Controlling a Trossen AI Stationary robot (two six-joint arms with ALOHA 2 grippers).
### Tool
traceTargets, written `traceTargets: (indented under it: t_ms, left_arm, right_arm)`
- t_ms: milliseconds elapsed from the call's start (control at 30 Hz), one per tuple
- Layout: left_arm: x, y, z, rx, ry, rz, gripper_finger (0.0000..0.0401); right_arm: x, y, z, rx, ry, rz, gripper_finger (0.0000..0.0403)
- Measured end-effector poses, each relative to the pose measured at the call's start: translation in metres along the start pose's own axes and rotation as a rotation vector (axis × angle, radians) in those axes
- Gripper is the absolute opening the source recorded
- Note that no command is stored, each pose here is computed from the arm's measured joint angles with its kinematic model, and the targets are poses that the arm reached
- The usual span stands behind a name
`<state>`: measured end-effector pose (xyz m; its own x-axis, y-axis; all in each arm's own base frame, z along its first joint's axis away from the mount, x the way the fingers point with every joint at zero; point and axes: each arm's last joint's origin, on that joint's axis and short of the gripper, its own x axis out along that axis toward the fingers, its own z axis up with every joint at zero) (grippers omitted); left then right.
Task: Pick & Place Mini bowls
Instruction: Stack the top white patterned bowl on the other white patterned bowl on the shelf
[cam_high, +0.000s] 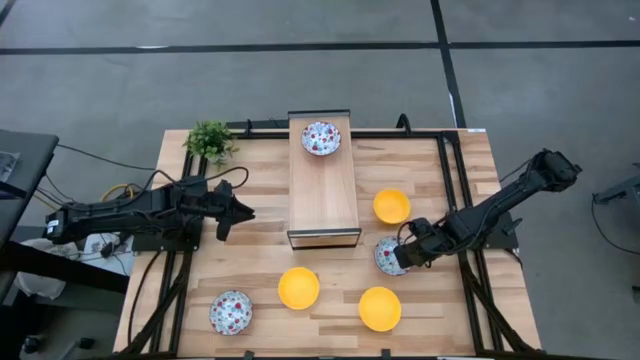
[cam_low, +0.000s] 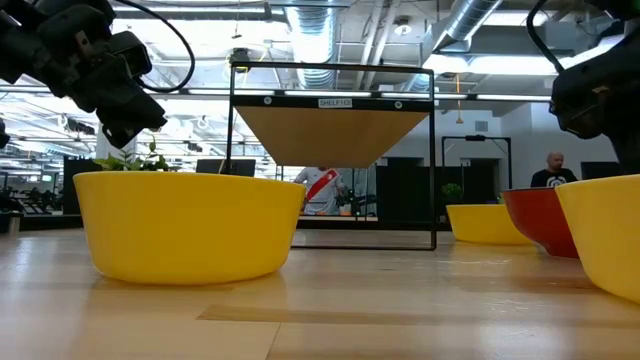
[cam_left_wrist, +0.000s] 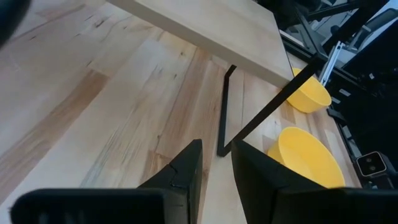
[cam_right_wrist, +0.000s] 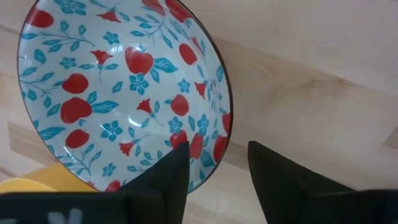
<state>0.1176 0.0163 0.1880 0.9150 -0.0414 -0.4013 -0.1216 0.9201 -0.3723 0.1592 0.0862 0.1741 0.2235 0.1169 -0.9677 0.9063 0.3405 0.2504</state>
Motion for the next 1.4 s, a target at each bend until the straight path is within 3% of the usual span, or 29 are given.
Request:
traceTargets:
  t_ms: [267,700,1400]
  left_arm:
    - [0.000,0.000,0.000,0.000,0.000,0.000,0.0085]
    - [0.000,0.000,0.000,0.000,0.000,0.000,0.0085]
    - [0.000,-0.002,0.007,0.029,-0.067,-0.022,0.0085]
  right_arm:
    - [0.000,0.000,0.001,0.016,-0.023,0.004,0.0081]
    - [0.003,0.002,0.001,0.020,-0.034,0.001,0.0011]
    - [-0.003,0.014,0.000,-0.008,-0.036,0.079,0.0000]
